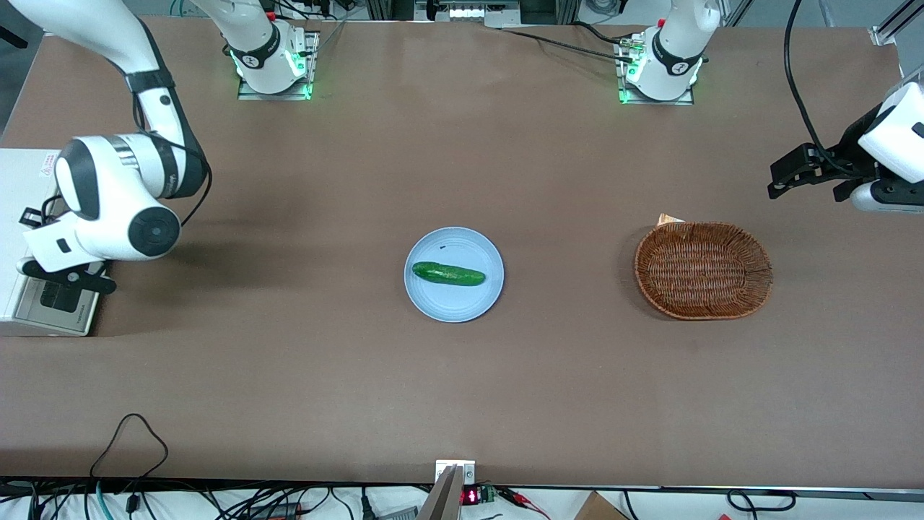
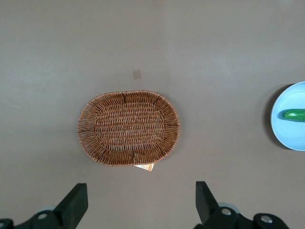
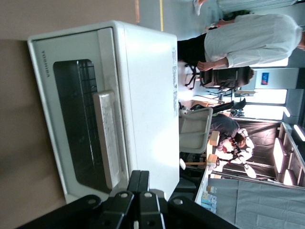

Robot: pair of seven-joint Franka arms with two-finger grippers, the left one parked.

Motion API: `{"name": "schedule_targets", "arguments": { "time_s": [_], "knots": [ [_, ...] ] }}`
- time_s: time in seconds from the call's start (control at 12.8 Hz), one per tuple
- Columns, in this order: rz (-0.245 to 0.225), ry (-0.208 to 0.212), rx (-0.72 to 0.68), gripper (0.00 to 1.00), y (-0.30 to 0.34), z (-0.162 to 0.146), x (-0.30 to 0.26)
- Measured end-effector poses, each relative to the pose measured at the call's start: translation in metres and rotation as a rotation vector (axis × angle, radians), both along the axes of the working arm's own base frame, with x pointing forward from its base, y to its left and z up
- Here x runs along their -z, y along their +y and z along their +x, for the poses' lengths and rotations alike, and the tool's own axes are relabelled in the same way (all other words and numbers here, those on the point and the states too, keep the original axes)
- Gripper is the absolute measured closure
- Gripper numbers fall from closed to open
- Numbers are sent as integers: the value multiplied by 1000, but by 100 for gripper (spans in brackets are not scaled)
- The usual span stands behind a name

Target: Open oven door with right arm only

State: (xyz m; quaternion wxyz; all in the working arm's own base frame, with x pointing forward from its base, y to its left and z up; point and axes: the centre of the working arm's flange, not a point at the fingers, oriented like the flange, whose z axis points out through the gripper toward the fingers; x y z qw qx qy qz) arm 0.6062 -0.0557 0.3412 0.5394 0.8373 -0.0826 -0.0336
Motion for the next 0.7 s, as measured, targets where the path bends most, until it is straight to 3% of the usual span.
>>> {"name": "schedule_targets", "arguments": {
  "time_s": [0.23, 0.7],
  "knots": [
    [-56, -84, -19, 99, -16, -11, 32],
    [-92, -146, -50, 99, -36, -15, 58]
  ]
}}
